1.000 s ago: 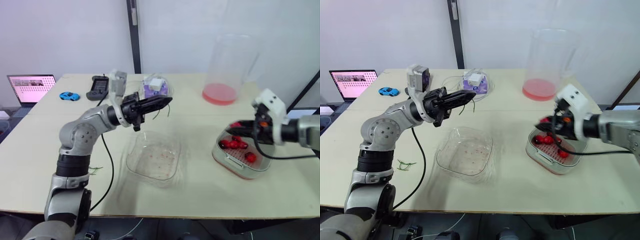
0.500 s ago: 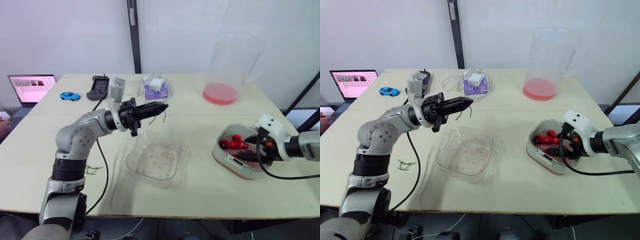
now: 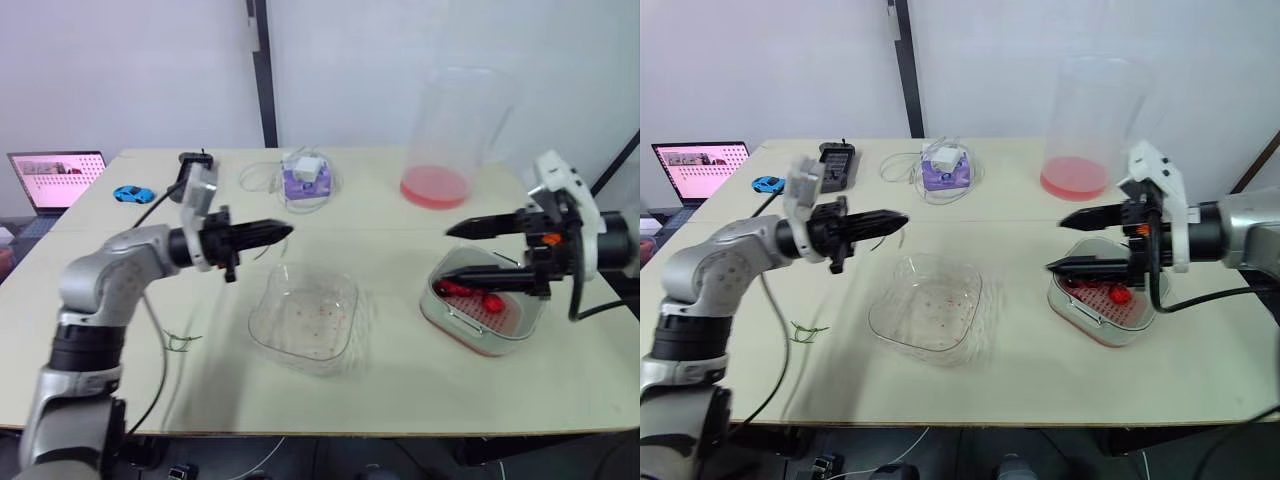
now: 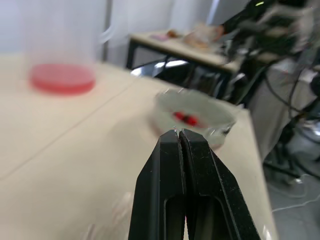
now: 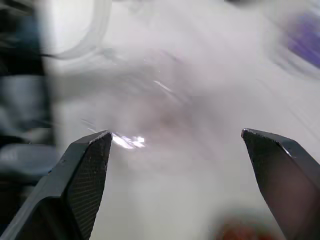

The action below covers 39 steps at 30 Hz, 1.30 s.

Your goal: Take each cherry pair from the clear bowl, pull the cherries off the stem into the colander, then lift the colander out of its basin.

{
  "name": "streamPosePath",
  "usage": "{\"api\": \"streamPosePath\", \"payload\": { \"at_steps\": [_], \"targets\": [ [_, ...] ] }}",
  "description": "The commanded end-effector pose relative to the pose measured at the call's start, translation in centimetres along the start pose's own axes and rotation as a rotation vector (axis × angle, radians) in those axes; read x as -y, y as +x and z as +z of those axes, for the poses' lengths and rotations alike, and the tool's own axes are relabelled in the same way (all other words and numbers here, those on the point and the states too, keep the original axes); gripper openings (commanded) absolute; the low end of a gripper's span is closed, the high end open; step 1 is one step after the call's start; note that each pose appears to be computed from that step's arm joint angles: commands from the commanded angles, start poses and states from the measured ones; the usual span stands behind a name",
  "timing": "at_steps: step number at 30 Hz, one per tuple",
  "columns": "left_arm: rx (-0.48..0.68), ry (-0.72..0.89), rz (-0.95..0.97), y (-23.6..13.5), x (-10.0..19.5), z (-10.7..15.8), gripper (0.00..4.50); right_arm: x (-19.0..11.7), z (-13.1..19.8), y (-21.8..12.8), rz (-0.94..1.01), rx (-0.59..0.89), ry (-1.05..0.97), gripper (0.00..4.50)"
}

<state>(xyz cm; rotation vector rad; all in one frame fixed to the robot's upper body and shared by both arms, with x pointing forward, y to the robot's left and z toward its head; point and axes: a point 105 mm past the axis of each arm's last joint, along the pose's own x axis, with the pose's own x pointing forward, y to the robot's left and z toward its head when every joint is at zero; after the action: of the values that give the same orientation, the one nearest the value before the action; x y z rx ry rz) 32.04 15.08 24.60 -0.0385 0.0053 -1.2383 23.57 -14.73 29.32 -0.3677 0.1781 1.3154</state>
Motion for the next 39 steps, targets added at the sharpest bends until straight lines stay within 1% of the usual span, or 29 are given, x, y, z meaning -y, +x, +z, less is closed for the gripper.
{"api": "streamPosePath", "payload": {
  "at_steps": [1, 3, 5, 6, 8, 10, 12, 13, 14, 15, 17, 18, 19, 22, 23, 27, 30, 32, 33, 34, 36, 39],
  "targets": [
    [-0.047, 0.032, 0.095, -3.6, -0.8, 0.1, 0.0, -1.4, 0.8, 1.1, 0.08, 0.028, -0.046, 4.45],
    [-0.136, 0.001, 0.16, -6.1, -1.0, -1.9, 0.0, -1.7, 0.5, 2.0, 0.115, 0.032, -0.047, 4.45],
    [-0.178, -0.019, 0.215, -7.9, -1.1, -3.3, 0.0, -1.9, 0.3, 2.4, 0.133, 0.031, -0.051, 4.45],
    [-0.212, -0.036, 0.277, -9.0, -1.4, -4.7, 0.0, -2.0, 0.3, 2.6, 0.144, 0.037, -0.053, 4.45],
    [-0.265, -0.059, 0.355, -10.6, -1.6, -6.6, 0.0, -2.1, 0.3, 3.0, 0.159, 0.045, -0.052, 4.45],
    [-0.292, -0.081, 0.408, -12.0, -1.5, -8.0, 0.0, -2.2, 0.3, 3.2, 0.17, 0.05, -0.042, 4.45],
    [-0.284, -0.099, 0.446, -12.9, -1.5, -8.7, 0.0, -2.2, 0.3, 3.3, 0.174, 0.054, -0.044, 4.45],
    [-0.261, -0.1, 0.476, -13.3, -1.7, -8.8, 0.28, -2.2, 0.4, 3.3, 0.174, 0.056, -0.046, 4.49],
    [-0.257, -0.113, 0.492, -13.8, -1.8, -9.1, 0.66, -2.1, 0.4, 3.3, 0.174, 0.059, -0.048, 4.5],
    [-0.265, -0.119, 0.496, -14.0, -1.7, -9.5, 0.88, -2.1, 0.5, 3.3, 0.174, 0.06, -0.048, 4.5],
    [-0.252, -0.14, 0.489, -14.2, -1.3, -9.7, 1.82, -2.0, 0.6, 3.3, 0.173, 0.062, -0.052, 4.5],
    [-0.25, -0.136, 0.491, -14.3, -1.2, -9.5, 2.26, -2.0, 0.6, 3.2, 0.173, 0.063, -0.052, 4.5],
    [-0.25, -0.129, 0.498, -14.5, -1.2, -9.4, 2.86, -2.0, 0.7, 3.2, 0.173, 0.065, -0.052, 4.5],
    [-0.209, -0.114, 0.555, -15.5, -2.0, -8.4, 4.32, -1.5, 0.8, 3.1, 0.141, 0.073, -0.049, 4.5],
    [-0.194, -0.113, 0.569, -15.8, -2.2, -8.2, 4.47, -1.3, 0.9, 3.1, 0.132, 0.077, -0.046, 4.5],
    [-0.136, -0.038, 0.597, -16.6, -2.9, -6.1, 4.47, -0.5, 1.0, 2.6, 0.062, 0.078, -0.035, 4.5],
    [-0.072, 0.038, 0.549, -15.7, -3.0, -3.5, 4.47, -0.1, 1.0, 2.0, 0.01, 0.071, -0.028, 4.5],
    [-0.042, 0.078, 0.472, -14.0, -2.8, -1.5, 4.47, 0.4, 0.9, 1.4, -0.047, 0.06, -0.022, 4.5],
    [-0.038, 0.073, 0.424, -13.1, -2.5, -0.9, 4.47, 0.6, 0.8, 1.1, -0.071, 0.054, -0.019, 4.5],
    [-0.047, 0.062, 0.367, -12.2, -2.2, -0.5, 4.47, 0.9, 0.8, 0.9, -0.099, 0.048, -0.019, 4.5],
    [-0.085, 0.076, 0.246, -9.8, -1.4, 0.8, 4.47, 2.7, 0.8, 1.1, -0.163, 0.042, -0.005, 4.5],
    [-0.079, 0.11, 0.057, -6.0, -0.3, 3.4, 4.47, 3.6, 0.7, 0.5, -0.241, 0.01, 0.009, 4.5]
  ]
}}
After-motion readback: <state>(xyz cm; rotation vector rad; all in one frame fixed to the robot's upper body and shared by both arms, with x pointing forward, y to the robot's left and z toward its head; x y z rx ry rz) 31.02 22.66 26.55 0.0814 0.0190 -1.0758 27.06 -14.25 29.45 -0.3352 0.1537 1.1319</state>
